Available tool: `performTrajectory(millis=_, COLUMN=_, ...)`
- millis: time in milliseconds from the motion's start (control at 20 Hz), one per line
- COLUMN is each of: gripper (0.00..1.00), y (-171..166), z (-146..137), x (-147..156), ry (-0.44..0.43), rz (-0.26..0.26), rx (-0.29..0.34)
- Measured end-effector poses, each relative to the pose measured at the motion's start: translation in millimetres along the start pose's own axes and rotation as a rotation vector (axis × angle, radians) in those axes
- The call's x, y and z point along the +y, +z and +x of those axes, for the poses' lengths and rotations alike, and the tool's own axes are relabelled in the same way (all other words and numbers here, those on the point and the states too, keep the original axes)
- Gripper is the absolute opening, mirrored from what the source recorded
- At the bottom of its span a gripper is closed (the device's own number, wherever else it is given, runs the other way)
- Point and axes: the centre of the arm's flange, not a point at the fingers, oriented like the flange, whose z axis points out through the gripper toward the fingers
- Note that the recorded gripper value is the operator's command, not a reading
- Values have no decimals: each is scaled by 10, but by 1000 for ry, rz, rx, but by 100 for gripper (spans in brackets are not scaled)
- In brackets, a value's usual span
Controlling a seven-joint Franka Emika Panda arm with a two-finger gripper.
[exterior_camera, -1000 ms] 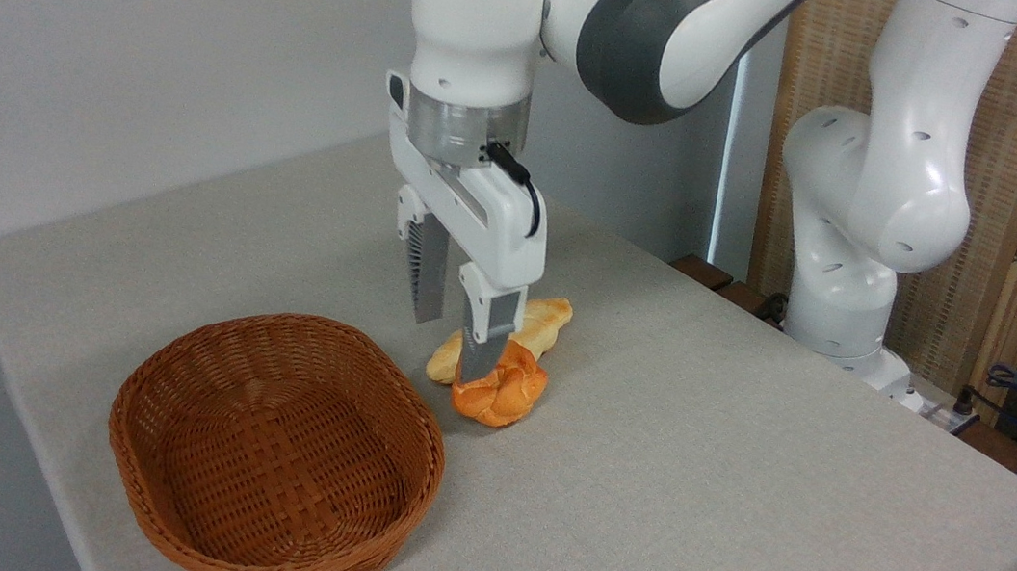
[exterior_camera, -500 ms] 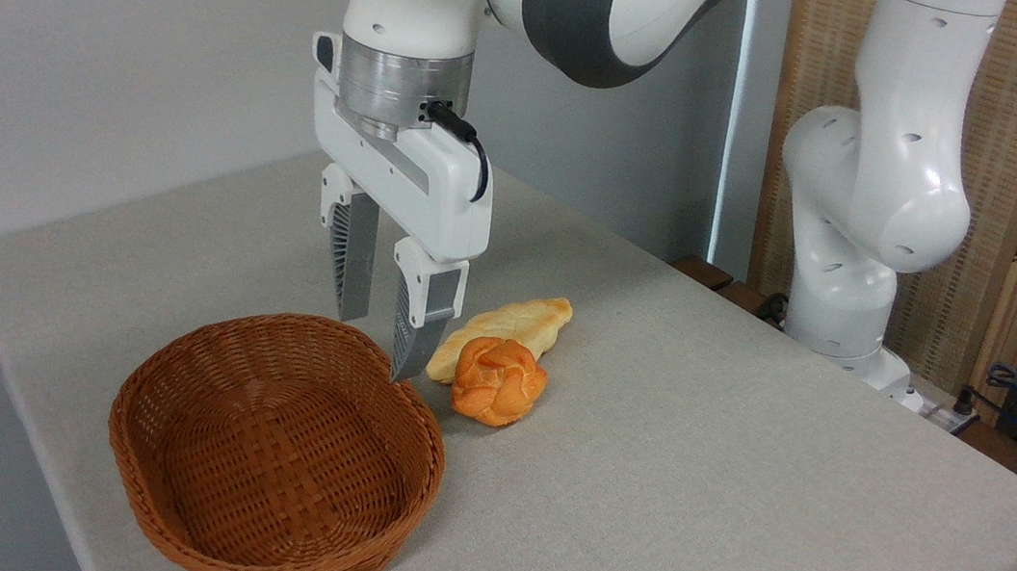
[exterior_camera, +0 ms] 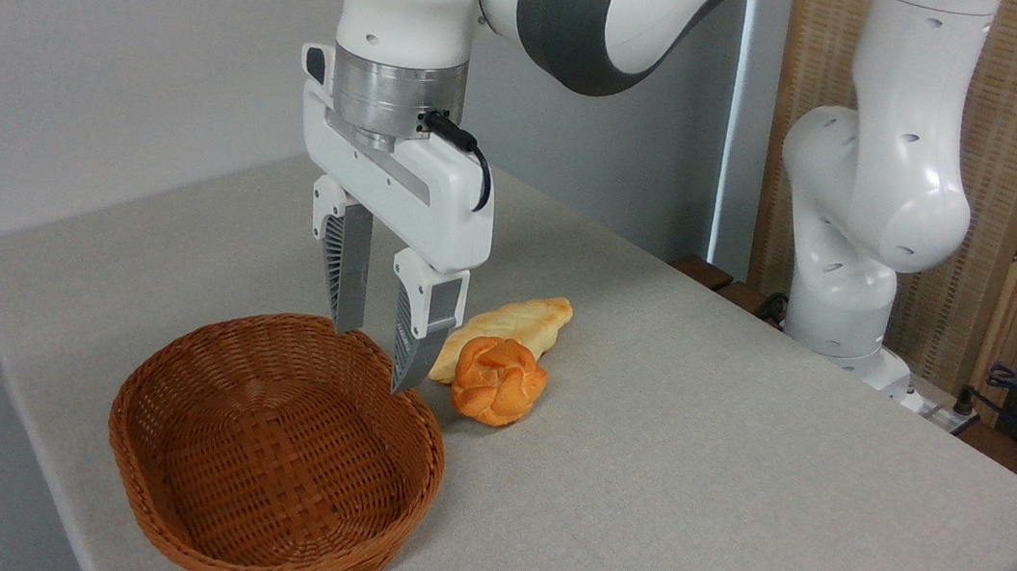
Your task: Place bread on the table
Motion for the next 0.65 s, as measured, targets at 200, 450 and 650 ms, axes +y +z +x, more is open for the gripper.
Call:
performTrajectory(millis=200, gripper=100, y=-4, z=-1, x=-4, ry=-2, rz=1, rx=0)
performTrajectory(millis=450, gripper=100, y=-33, z=-14, x=-15, ry=-8, rz=17, rx=-5)
performTrajectory(millis=650, gripper=100, y=-17, z=1, x=0, ry=-14, rz=23, rx=-13)
